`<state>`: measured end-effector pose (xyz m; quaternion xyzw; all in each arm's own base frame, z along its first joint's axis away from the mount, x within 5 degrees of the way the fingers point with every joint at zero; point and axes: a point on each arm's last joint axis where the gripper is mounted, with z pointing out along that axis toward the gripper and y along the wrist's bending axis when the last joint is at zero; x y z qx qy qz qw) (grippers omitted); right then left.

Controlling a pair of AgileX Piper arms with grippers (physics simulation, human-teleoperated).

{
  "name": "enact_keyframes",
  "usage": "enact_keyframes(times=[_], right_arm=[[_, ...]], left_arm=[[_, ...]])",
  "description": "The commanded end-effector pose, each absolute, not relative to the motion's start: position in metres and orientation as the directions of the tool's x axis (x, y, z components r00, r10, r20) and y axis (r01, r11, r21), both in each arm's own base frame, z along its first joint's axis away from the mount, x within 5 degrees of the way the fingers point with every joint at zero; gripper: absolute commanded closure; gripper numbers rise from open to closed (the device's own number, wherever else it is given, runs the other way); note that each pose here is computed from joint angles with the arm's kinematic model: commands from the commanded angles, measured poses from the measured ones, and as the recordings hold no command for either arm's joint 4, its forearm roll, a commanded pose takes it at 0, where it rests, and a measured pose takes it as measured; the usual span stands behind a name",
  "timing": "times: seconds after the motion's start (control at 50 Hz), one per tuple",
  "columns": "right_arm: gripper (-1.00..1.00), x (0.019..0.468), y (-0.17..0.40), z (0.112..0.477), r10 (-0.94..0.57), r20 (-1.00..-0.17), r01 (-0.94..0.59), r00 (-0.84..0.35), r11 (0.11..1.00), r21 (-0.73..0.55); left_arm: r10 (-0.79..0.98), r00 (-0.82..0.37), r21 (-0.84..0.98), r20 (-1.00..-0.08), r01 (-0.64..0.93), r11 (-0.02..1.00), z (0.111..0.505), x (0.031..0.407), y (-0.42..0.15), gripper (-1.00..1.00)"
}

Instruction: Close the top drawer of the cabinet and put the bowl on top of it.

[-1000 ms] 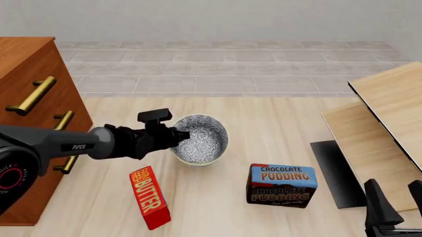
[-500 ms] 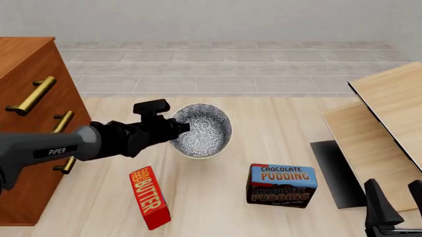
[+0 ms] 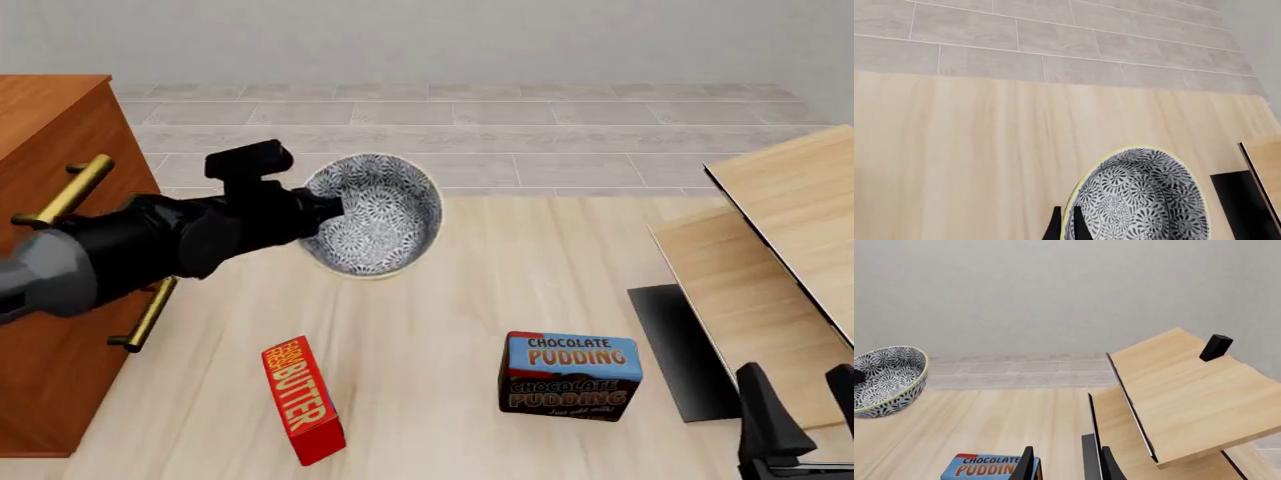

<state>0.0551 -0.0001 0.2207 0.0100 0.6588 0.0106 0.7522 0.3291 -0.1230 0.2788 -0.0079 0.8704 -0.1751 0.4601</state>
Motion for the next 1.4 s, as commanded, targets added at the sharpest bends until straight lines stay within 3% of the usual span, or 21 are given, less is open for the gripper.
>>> enact_keyframes(times=[0.02, 0.18, 0.24, 0.44, 0.8, 1.1, 1.4], right_arm=[[-1.00, 0.055, 0.000, 0.221, 0.025, -0.991, -0.004, 0.132, 1.000, 0.025], [-1.00, 0.055, 0.000, 0.222, 0.026, -0.991, -0.004, 0.133, 1.000, 0.025], [-1.00, 0.055, 0.000, 0.221, 0.026, -0.991, -0.004, 0.134, 1.000, 0.026], [-1.00, 0.055, 0.000, 0.220, 0.028, -0.991, -0.007, 0.134, 1.000, 0.027], [-1.00, 0.055, 0.000, 0.220, 0.027, -0.991, -0.008, 0.132, 1.000, 0.026], [-1.00, 0.055, 0.000, 0.221, 0.024, -0.991, -0.008, 0.130, 1.000, 0.023], [-1.00, 0.055, 0.000, 0.220, 0.021, -0.991, -0.006, 0.131, 1.000, 0.020]], left_arm=[[-0.230, -0.581, -0.329, -0.781, 0.070, 0.942, 0.312, 0.315, -0.095, 1.00], [-0.246, -0.621, -0.340, -0.745, 0.035, 0.940, 0.316, 0.301, -0.091, 1.00], [-0.218, -0.597, -0.287, -0.772, 0.020, 0.958, 0.331, 0.298, -0.069, 1.00], [-0.312, -0.634, -0.353, -0.708, -0.064, 0.933, 0.335, 0.279, -0.064, 1.00], [-0.452, -0.601, -0.372, -0.660, -0.261, 0.891, 0.364, 0.237, -0.016, 1.00], [-0.545, -0.520, -0.389, -0.657, -0.385, 0.837, 0.410, 0.213, 0.014, 1.00], [-0.641, -0.367, -0.427, -0.674, -0.514, 0.744, 0.464, 0.195, 0.048, 1.00]])
